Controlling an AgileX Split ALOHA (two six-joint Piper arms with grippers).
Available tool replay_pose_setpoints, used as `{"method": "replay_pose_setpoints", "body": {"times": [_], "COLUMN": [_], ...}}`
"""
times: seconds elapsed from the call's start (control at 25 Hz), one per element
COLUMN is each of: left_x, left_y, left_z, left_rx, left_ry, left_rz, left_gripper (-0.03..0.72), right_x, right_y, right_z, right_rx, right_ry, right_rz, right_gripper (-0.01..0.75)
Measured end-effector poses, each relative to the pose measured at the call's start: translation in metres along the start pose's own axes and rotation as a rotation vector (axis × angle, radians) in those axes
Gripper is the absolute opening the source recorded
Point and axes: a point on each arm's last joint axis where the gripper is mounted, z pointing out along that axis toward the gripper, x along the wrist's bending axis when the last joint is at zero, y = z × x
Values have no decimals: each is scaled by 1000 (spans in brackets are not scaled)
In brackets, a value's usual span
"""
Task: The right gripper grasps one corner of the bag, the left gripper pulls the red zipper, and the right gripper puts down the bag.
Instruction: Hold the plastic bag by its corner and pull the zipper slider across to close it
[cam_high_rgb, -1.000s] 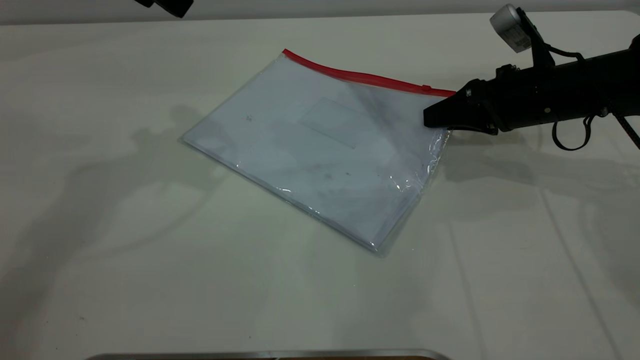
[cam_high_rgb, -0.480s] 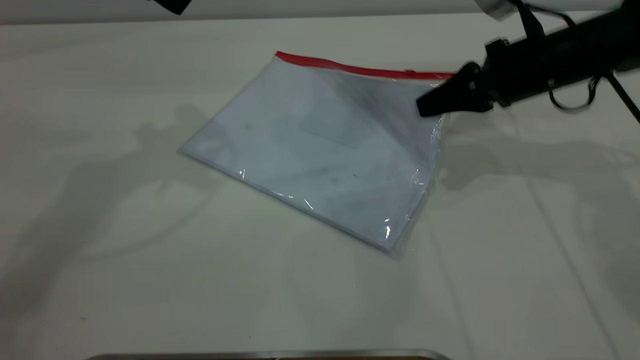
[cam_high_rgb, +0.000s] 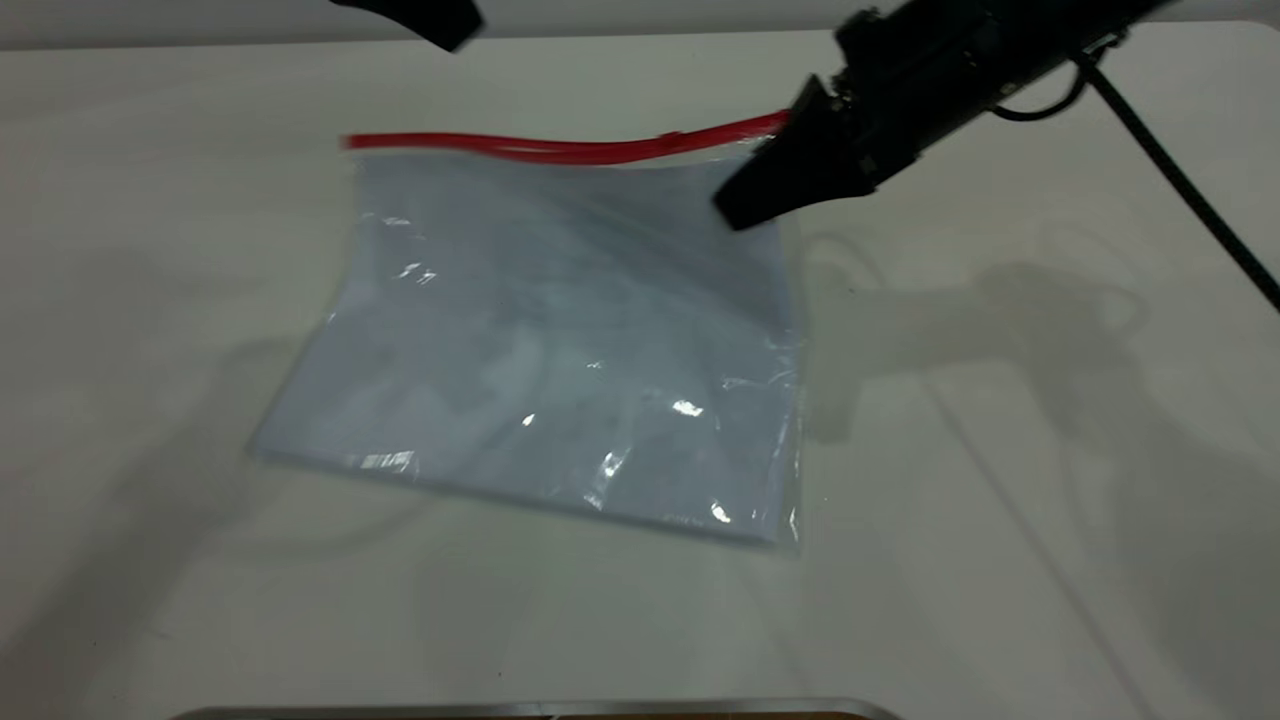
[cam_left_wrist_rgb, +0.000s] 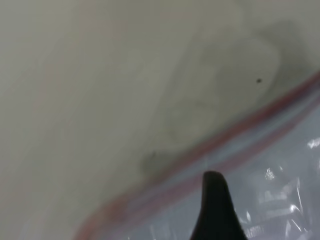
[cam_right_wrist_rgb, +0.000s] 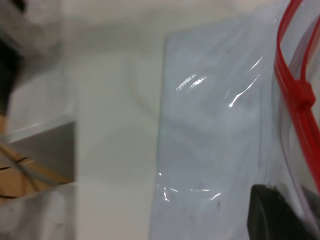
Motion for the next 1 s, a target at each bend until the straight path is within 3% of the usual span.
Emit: {"method": "replay_pose_setpoints", "body": {"times": [0.16,0.44,0.64,1.0], "left_x": [-11,-17,-20,-17], "left_y": [7,-6,9,18], "left_z": [6,41,48,65], "left_rx": [2,49,-36,-119], "left_ry": [-27,-147,-285,-340], "left_rz": [86,85,112,156], "left_gripper": [586,586,586,586], "right_x": [7,8,7,7], "right_y": [8,6,5,5], "right_z": [1,1,1,1], "right_rx": [-13,9,17,27], "right_ry": [75,91,78,80], "right_rz": [-8,-16,-19,-26], "right_gripper": [33,33,33,34]}}
